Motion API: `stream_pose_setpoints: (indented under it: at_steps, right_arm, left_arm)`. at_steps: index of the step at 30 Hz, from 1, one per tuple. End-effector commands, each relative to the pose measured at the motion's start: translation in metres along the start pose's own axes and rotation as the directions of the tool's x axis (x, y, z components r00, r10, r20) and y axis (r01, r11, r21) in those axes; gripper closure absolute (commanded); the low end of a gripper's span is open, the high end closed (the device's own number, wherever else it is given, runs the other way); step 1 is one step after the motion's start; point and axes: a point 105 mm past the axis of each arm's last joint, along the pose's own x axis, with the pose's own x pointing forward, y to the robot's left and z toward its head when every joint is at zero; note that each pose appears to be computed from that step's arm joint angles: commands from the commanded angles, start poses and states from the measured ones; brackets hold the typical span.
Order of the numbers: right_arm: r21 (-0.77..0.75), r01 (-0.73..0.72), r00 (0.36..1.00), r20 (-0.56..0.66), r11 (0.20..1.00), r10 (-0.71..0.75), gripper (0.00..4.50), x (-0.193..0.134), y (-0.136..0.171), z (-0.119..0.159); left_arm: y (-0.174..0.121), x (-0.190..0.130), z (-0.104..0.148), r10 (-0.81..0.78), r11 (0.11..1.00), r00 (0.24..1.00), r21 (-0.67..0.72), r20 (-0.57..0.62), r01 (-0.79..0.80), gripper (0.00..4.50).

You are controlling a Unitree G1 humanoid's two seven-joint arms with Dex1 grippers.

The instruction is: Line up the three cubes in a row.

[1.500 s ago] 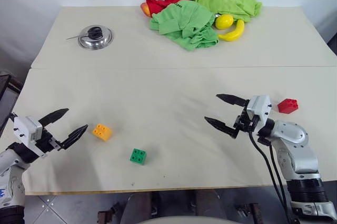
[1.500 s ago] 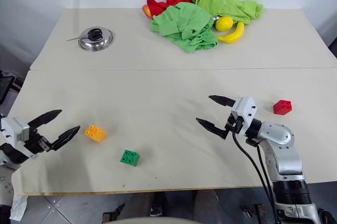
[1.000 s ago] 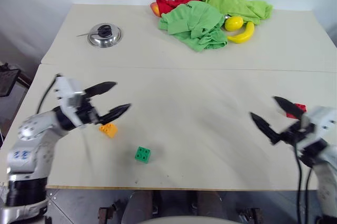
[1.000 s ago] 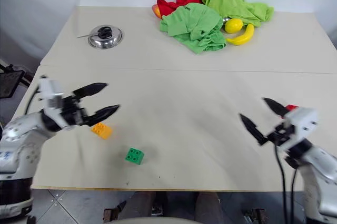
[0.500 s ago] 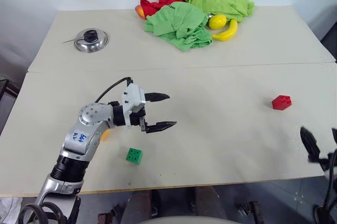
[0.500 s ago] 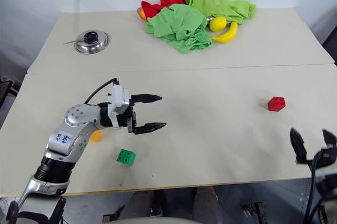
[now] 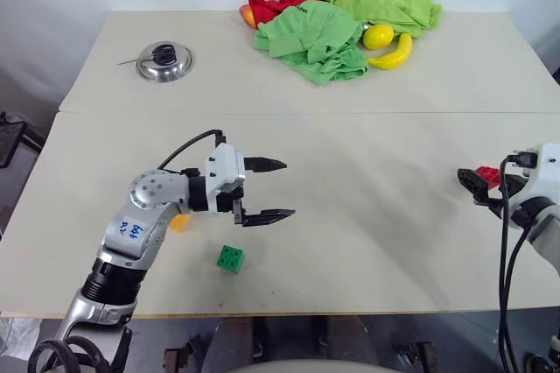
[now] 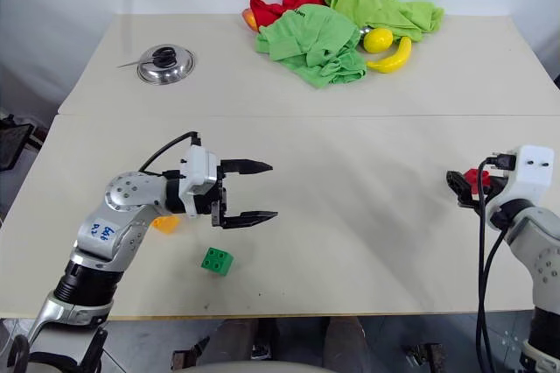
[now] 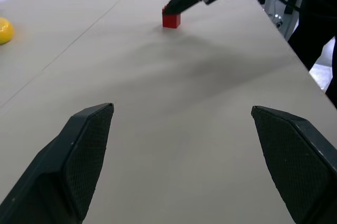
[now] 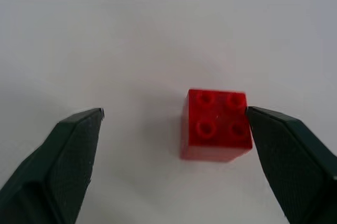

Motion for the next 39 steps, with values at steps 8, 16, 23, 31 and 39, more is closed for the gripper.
stream_pose_setpoints:
  at_steps: [8, 16, 23, 31, 39]
  right_arm:
    - [-0.017, 0.023, 1.000, -0.016, 1.000, -0.024, 1.96, 0.006, -0.004, -0.004]
    - [-0.035, -0.010, 1.000, 0.021, 0.999, 0.011, 3.55, 0.006, -0.003, 0.004]
    - [-0.061, 0.001, 0.998, 0.063, 0.998, 0.003, 3.55, 0.005, -0.006, 0.011]
    - [-0.111, 0.021, 0.996, 0.091, 0.994, -0.011, 0.86, 0.002, -0.011, 0.024]
    - [-0.111, 0.066, 0.988, 0.148, 0.992, -0.050, 0.03, -0.005, -0.023, 0.041]
  left_arm:
    - [-0.001, -0.007, 0.008, 0.028, 0.998, 1.000, 0.050, 0.010, -0.028, 0.00]
    - [0.001, -0.008, 0.007, 0.032, 0.998, 0.999, 0.057, 0.012, -0.033, 0.00]
    - [0.002, -0.008, 0.006, 0.036, 0.997, 0.999, 0.062, 0.015, -0.037, 0.00]
    - [0.001, -0.007, 0.006, 0.038, 0.997, 0.999, 0.059, 0.018, -0.039, 0.00]
    - [0.001, -0.007, 0.006, 0.045, 0.997, 0.999, 0.057, 0.020, -0.046, 0.00]
